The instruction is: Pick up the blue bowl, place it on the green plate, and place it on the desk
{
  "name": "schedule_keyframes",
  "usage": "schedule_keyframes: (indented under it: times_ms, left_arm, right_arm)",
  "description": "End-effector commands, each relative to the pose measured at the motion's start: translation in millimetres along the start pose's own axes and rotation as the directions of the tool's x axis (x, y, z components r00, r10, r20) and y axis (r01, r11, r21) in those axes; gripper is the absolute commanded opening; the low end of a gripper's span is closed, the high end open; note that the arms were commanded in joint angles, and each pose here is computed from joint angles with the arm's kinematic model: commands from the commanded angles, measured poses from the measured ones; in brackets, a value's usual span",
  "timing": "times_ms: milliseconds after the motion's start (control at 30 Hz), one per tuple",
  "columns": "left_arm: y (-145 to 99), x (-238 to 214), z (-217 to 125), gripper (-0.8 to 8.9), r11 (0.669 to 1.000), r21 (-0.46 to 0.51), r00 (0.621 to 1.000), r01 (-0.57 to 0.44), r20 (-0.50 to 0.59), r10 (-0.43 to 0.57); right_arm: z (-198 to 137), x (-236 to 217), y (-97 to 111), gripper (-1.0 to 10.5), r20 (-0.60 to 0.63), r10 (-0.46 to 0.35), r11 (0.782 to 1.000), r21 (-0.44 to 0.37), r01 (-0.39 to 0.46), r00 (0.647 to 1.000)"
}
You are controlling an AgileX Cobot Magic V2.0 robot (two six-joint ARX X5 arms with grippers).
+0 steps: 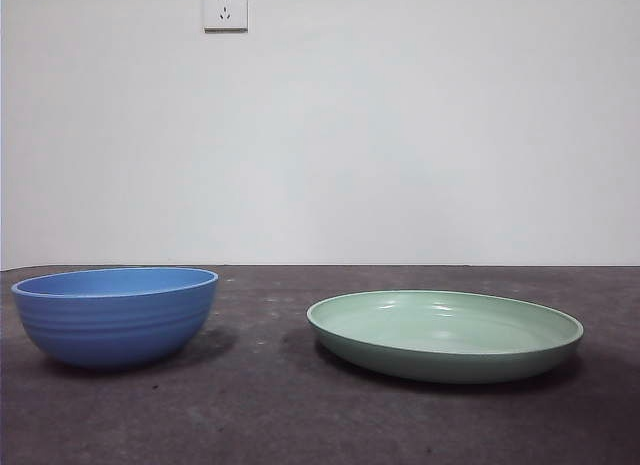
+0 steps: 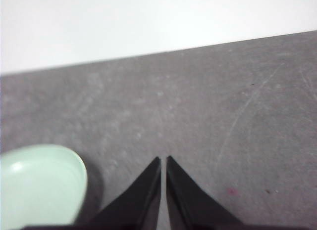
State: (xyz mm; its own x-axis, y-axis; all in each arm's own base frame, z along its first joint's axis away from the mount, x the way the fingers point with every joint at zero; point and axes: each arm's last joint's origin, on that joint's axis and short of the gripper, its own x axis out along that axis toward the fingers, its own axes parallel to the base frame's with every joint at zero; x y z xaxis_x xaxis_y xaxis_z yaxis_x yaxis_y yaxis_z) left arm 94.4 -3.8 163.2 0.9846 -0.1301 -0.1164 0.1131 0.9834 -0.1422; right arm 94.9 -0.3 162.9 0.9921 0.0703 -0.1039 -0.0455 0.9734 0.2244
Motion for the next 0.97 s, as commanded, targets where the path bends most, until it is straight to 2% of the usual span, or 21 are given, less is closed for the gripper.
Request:
schedule_keyframes:
  times_ms: [33, 133, 233, 433, 600, 767, 967]
  left_arm:
    - [-5, -6, 23, 0.1, 0.999, -0.025, 0.997, 0.026, 0.068, -0.024]
    - [-9, -12, 45, 0.1, 0.999, -0.024, 0.996, 0.034, 0.088, -0.032]
    - [-13, -18, 70, 0.1, 0.999, -0.027, 0.998, 0.034, 0.06, -0.032]
    - [-23, -24, 126, 0.1, 0.995, -0.05, 0.996, 0.089, -0.02, -0.09]
    - [-31, -17, 168, 0.1, 0.983, -0.063, 0.981, 0.174, -0.071, -0.178]
    - [-35, -3, 195, 0.1, 0.966, -0.094, 0.957, 0.241, -0.144, -0.253]
    - [-38, 20, 215, 0.1, 0.937, -0.174, 0.885, 0.303, -0.312, -0.345]
  right_arm:
    - [20, -6, 5, 0.1, 0.062, 0.029, 0.996, 0.077, -0.034, 0.998]
    - [36, -12, 11, 0.1, 0.059, 0.089, 0.991, 0.096, -0.095, 0.994]
    - [53, -19, 18, 0.1, 0.008, 0.152, 0.982, 0.115, -0.152, 0.988]
    - [92, -29, 28, 0.1, -0.065, 0.156, 0.98, 0.132, -0.147, 0.986]
    - [128, -28, 38, 0.1, -0.081, 0.214, 0.973, 0.108, -0.205, 0.973]
    - [158, -16, 47, 0.1, -0.149, 0.323, 0.943, 0.136, -0.305, 0.935]
    - [184, 4, 54, 0.1, -0.275, 0.424, 0.902, 0.216, -0.374, 0.863]
